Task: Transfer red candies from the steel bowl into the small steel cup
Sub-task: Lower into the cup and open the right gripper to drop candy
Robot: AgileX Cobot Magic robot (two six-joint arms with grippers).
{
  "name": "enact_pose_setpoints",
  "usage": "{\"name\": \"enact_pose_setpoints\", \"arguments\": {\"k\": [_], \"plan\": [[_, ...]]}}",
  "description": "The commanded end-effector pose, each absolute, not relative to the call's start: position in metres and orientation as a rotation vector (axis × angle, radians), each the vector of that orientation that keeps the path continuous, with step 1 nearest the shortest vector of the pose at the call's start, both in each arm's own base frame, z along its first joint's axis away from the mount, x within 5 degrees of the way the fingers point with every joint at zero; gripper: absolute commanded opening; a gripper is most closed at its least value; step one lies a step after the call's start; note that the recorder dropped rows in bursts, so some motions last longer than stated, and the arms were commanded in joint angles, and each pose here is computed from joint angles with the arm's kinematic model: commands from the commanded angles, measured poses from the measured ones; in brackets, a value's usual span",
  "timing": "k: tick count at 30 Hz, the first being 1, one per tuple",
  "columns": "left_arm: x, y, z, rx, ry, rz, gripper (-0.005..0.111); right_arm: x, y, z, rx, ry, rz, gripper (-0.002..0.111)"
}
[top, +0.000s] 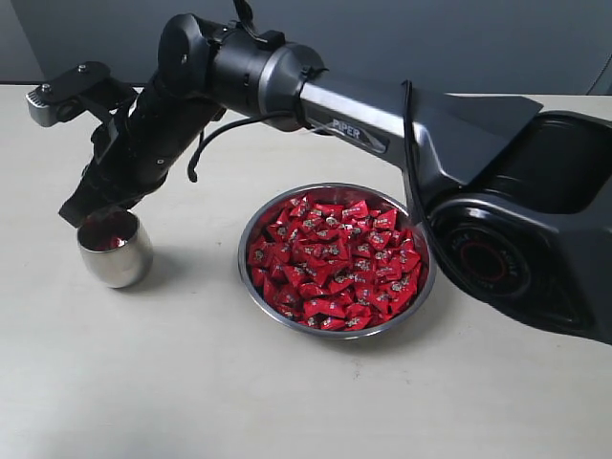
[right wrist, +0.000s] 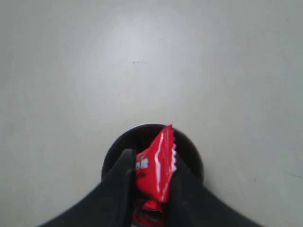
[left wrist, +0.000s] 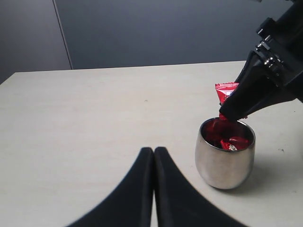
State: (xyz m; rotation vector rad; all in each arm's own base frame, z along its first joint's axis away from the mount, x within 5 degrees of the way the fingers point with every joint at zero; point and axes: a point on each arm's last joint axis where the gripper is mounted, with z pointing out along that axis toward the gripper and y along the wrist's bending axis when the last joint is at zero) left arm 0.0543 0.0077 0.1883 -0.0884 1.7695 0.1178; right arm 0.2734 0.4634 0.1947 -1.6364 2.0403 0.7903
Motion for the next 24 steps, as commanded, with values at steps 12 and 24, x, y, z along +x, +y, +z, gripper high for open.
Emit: {"name": "enact_pose_setpoints", "arguments": {"k": [12,24], "plan": [[0.0542,0.0076,0.1874,-0.092,1.767,0.114,0.0,0.2771,0.4665,0.1845,-1.596,2.064,0.808,-0.001],[0.0542,0.0076,0.1874,-0.092,1.767,0.114,0.0,0.2763,0.4658,0.1839,-1.609,2.071,0.807,0.024]]}}
